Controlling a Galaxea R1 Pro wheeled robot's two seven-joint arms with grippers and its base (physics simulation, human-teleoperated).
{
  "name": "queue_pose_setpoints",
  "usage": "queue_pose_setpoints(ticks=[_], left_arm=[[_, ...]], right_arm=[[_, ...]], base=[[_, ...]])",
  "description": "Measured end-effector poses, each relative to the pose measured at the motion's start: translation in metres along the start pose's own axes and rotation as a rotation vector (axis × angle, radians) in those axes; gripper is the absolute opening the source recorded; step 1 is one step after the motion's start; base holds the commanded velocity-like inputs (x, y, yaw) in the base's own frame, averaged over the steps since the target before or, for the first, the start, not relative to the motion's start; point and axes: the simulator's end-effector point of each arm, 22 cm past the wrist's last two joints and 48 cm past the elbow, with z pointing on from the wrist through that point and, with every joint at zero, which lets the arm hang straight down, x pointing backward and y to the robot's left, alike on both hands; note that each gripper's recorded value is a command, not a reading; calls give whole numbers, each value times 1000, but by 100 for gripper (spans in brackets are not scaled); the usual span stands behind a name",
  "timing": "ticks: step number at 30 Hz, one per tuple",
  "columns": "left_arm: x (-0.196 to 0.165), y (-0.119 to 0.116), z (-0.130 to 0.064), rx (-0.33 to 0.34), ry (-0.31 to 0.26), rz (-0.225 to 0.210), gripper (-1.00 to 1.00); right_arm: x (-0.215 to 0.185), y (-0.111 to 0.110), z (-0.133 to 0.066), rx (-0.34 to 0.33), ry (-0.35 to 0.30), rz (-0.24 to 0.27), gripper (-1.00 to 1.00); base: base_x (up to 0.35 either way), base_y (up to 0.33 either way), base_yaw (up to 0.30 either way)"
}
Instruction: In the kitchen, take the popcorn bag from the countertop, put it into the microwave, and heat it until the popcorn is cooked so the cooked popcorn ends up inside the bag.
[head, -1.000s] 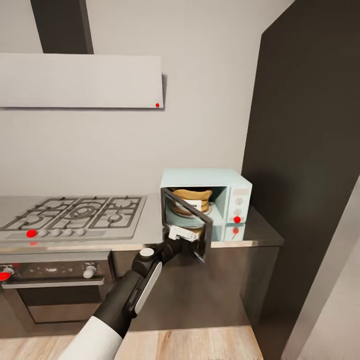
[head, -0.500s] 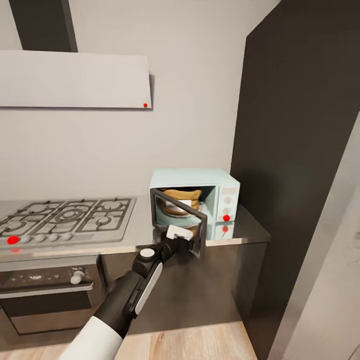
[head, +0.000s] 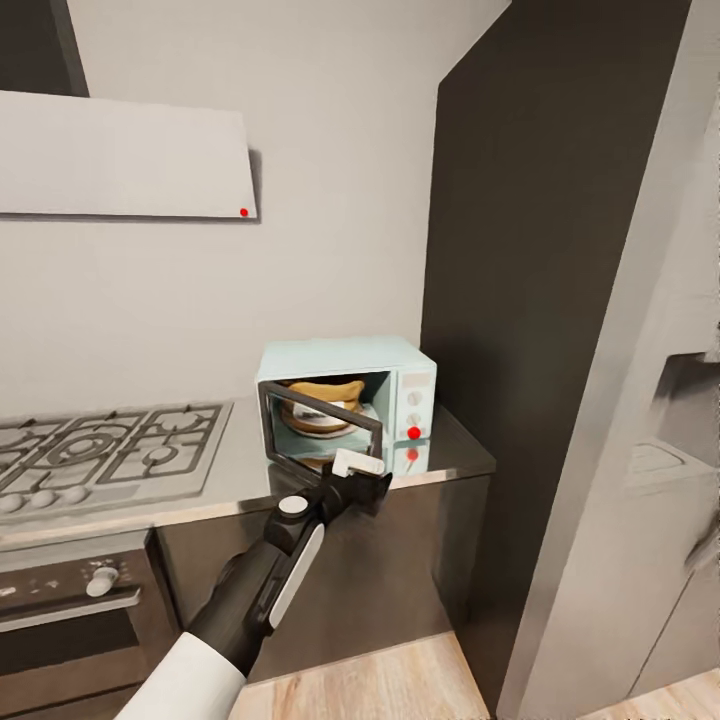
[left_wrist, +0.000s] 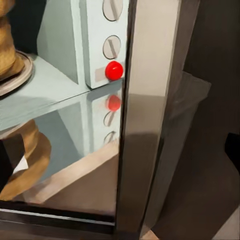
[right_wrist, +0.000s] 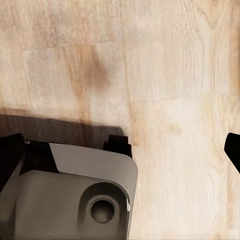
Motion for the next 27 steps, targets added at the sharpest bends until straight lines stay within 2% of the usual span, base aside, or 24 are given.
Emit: queue_pose_setpoints(ticks=[4,5,8,12,20,27], left_arm=[[0,3,0,-7,-2,-3,100],[-2,9,-1,-18,-3,-7,100],[9,24,-3,-37,27,-16,100],[12,7,0,-12,40,-17,100],[14,9,-3,-16,68,-18,100],[11,36,-12,-55,76,-18,100]], right_arm=[[0,-1,0,2,0,0,100],[3,-6,0,10,0,0,100],[4,0,0,1,6,0,100],[5,-2,0,4,5,-2,100],[5,-4,0,6,5,-1,100],[5,-4,0,7,4,-1,100]], base=[[0,0,-12],[0,0,0],[0,0,0],[0,0,0],[0,0,0],[0,0,0]])
